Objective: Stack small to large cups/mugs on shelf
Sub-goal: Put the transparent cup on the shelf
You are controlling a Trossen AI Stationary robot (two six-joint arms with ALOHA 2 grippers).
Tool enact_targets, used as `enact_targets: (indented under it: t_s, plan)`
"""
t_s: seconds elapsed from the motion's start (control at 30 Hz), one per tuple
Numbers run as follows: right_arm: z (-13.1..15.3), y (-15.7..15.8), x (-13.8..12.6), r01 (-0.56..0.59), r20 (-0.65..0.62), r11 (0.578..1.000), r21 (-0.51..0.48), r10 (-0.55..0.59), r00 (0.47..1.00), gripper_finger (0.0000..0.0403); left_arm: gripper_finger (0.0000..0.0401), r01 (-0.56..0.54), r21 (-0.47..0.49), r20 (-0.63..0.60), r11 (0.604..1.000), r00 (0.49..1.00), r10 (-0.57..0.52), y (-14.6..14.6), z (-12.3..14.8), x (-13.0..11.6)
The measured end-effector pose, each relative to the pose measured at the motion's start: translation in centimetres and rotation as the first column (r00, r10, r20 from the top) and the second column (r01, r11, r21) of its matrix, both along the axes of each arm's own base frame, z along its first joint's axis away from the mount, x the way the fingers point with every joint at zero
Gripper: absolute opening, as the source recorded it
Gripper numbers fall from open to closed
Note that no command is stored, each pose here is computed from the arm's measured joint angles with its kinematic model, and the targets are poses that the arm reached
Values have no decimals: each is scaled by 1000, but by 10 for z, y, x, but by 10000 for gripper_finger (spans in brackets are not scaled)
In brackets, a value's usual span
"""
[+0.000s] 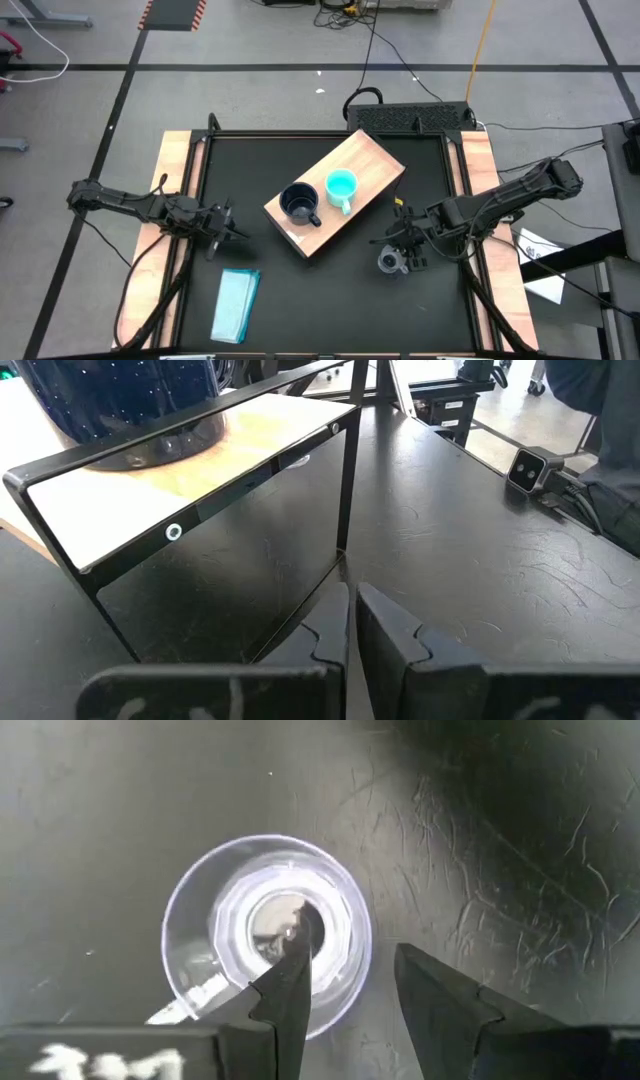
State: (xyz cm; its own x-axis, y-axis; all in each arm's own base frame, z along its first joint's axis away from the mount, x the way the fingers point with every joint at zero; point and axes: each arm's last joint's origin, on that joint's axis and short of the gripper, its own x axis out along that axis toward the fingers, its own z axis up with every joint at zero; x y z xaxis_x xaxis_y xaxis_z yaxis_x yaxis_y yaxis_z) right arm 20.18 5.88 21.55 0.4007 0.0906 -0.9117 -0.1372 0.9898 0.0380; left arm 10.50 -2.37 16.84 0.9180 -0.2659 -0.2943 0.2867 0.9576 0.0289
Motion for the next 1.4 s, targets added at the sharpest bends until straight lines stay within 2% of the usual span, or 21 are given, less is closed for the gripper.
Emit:
enact_targets:
  t_s: [0.23,0.97,1.1,1.4]
  plan:
    - [0,0,2,9,24,1000,8,-9,1000,139,26,4,13,5,1000,1000,-4,0,0,0]
    - [-17,4,13,9,-44,1000,-15,-10,999,138,26,4,13,8,1000,1000,-5,0,0,0]
    - [-17,4,13,9,-44,1000,-15,-10,999,121,26,4,13,8,1000,1000,-4,0,0,0]
    - [-17,3,13,5,-44,1000,-17,-5,999,47,26,4,13,9,1000,1000,-4,0,0,0]
